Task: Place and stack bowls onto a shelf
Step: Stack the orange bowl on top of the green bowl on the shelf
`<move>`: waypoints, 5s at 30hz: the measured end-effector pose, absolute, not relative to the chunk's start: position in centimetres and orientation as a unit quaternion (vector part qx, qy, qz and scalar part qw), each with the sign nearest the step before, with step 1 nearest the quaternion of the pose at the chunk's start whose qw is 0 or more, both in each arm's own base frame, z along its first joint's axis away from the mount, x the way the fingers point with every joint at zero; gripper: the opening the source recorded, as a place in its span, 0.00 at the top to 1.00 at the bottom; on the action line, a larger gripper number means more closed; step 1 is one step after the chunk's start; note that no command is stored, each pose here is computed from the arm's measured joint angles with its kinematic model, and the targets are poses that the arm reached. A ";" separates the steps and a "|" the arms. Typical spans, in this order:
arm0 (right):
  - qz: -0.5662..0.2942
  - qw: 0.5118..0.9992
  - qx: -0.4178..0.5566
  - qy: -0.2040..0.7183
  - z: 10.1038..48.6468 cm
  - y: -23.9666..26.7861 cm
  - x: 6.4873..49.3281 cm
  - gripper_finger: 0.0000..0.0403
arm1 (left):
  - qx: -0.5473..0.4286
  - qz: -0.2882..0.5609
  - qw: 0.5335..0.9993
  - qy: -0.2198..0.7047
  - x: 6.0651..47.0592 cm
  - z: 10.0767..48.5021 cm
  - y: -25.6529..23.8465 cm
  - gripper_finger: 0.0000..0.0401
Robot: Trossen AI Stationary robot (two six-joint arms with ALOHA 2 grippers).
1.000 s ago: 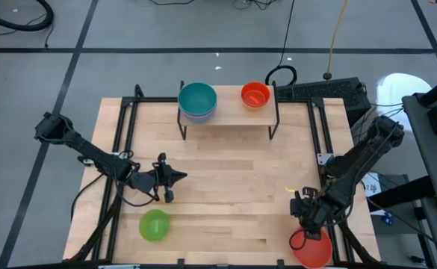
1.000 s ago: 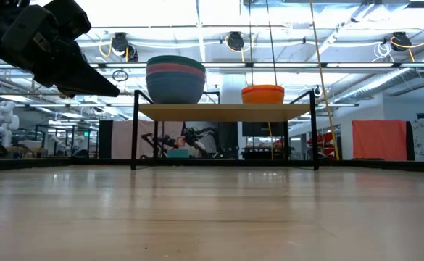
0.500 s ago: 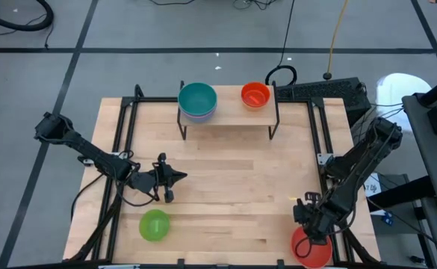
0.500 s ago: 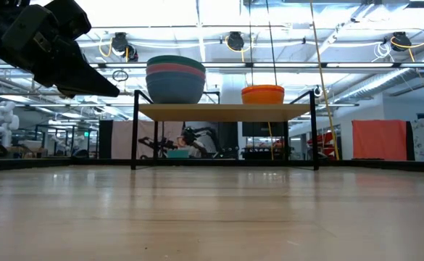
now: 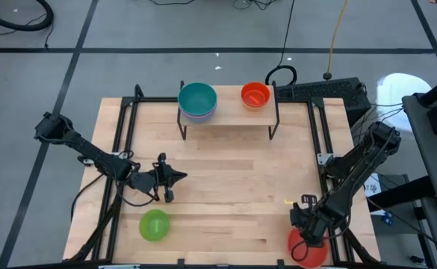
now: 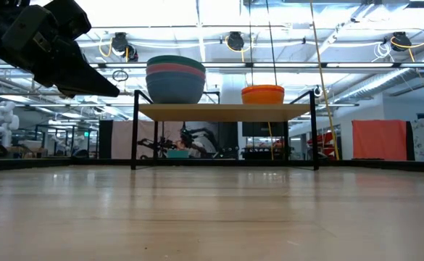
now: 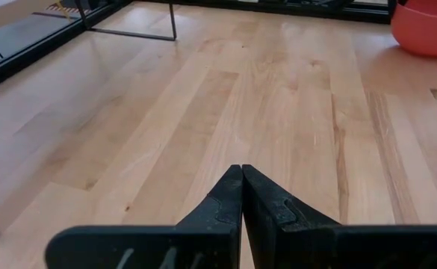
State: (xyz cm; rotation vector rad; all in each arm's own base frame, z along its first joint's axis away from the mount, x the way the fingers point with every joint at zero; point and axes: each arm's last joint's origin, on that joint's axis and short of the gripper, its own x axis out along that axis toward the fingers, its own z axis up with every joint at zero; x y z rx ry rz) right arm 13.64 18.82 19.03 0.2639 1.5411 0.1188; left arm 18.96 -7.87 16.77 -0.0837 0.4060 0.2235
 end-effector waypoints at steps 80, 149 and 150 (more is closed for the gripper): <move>-0.114 0.810 0.225 0.530 24.6 0.0 27.7 1.00 | 0.435 -0.145 0.814 0.356 40.6 22.9 -12.7 0.32; -0.028 0.989 0.068 0.129 23.2 2.9 19.8 0.54 | 0.355 -0.017 0.852 0.384 33.0 34.8 -3.5 0.88; -0.023 0.989 0.068 0.125 22.8 3.1 19.7 0.54 | 0.353 -0.010 0.854 0.383 32.8 35.1 -3.0 0.88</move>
